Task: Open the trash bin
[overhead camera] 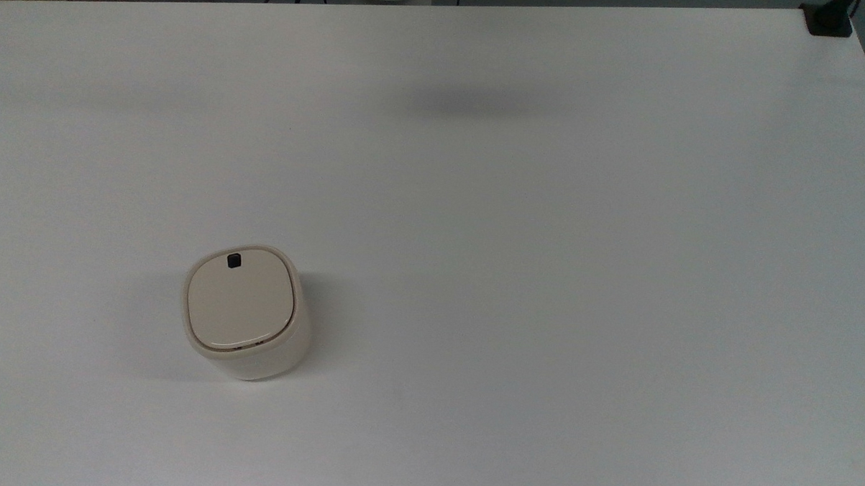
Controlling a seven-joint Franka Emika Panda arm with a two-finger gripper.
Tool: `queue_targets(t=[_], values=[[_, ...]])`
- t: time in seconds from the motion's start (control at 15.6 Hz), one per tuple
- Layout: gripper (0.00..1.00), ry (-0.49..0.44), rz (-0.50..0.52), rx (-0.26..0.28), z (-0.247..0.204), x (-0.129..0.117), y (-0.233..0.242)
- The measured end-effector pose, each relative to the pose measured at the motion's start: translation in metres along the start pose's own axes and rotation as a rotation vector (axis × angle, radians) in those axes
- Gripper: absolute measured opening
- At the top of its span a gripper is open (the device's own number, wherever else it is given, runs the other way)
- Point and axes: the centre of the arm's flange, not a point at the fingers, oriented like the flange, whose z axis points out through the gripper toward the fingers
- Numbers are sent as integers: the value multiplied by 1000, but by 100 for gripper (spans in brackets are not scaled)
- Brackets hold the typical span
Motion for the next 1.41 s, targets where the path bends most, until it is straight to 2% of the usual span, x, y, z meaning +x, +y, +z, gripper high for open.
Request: queue_targets(t=[0.13,0.26,0.32,0.38,0.7,0.83,0.9,1.02,1.41], values=[[99,-6,-9,-1,3,1,-5],[90,-4,-12,-1,5,3,-7],[90,13,-11,-1,5,6,-7],[84,38,-11,0,5,10,-8],[30,208,-10,-16,8,42,-9],[8,293,30,-25,11,57,-7],[1,330,62,-28,15,66,-5],[1,374,127,-43,29,82,4],[1,416,287,-77,85,121,48]])
